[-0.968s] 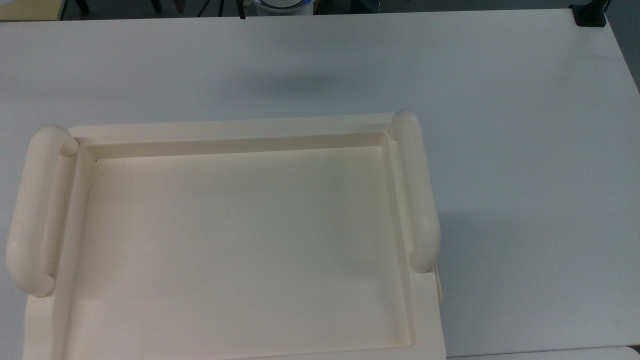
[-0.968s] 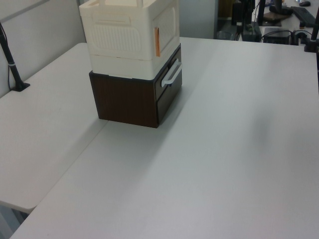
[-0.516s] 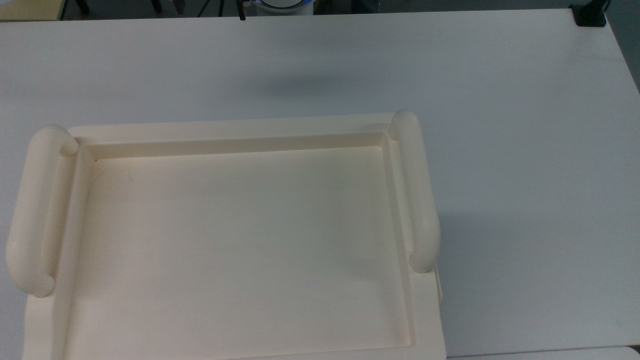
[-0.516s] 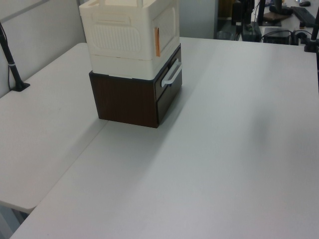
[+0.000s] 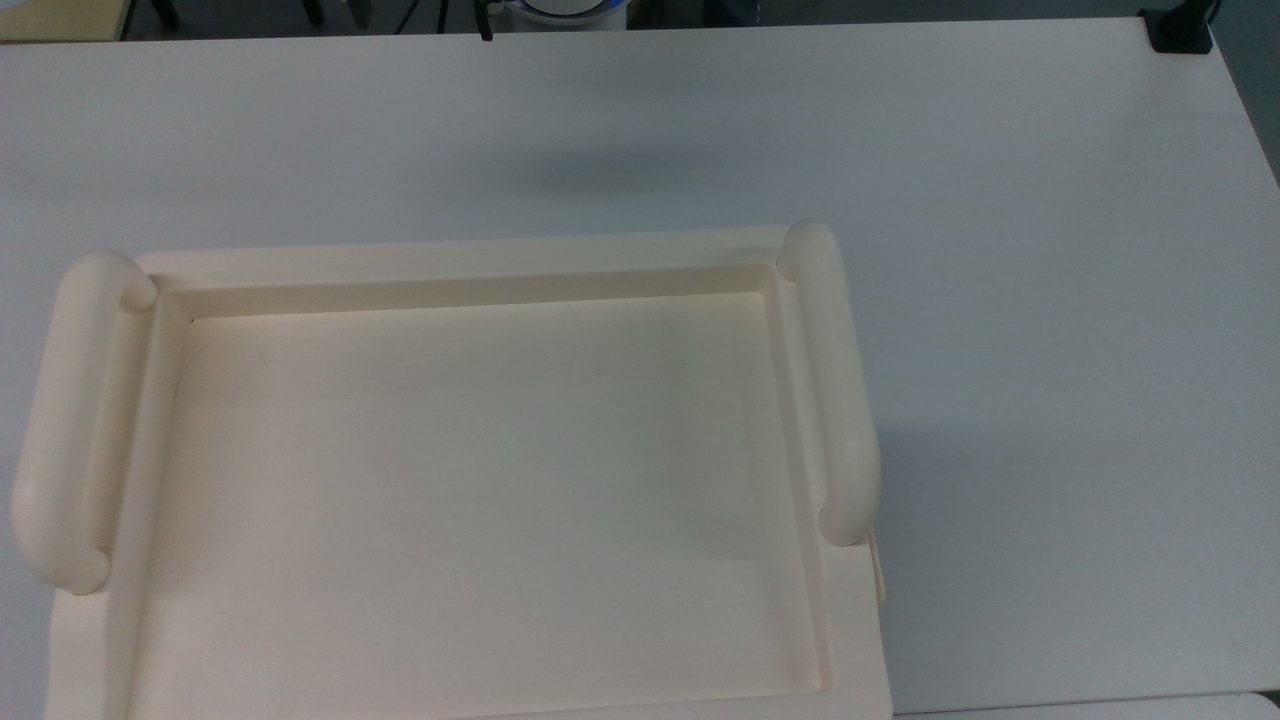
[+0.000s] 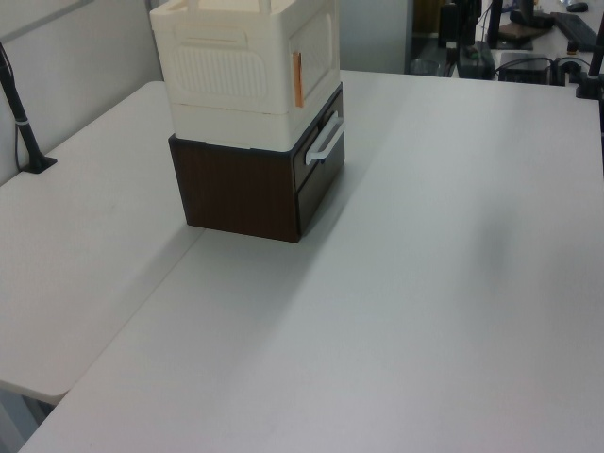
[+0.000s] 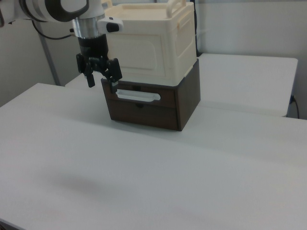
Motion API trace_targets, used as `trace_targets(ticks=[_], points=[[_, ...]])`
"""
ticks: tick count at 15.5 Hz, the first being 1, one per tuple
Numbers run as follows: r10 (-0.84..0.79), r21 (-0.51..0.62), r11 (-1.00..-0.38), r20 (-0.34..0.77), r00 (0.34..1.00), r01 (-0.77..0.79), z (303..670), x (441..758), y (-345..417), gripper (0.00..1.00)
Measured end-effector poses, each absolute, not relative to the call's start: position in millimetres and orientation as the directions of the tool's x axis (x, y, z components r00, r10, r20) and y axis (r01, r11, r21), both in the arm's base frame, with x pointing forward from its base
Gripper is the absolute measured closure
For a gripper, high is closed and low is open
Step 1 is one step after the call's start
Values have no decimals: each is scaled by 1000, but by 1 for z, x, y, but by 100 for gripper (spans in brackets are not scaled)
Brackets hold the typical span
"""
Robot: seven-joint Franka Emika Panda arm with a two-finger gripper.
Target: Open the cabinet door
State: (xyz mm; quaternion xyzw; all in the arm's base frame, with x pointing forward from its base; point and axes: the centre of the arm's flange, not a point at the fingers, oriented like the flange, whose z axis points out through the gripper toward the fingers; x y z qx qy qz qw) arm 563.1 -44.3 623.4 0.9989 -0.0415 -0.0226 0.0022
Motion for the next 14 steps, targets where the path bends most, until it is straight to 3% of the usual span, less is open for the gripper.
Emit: trace_targets(ticks=[14], points=[[-40, 6, -999, -68, 997, -40, 610, 570, -20, 0]])
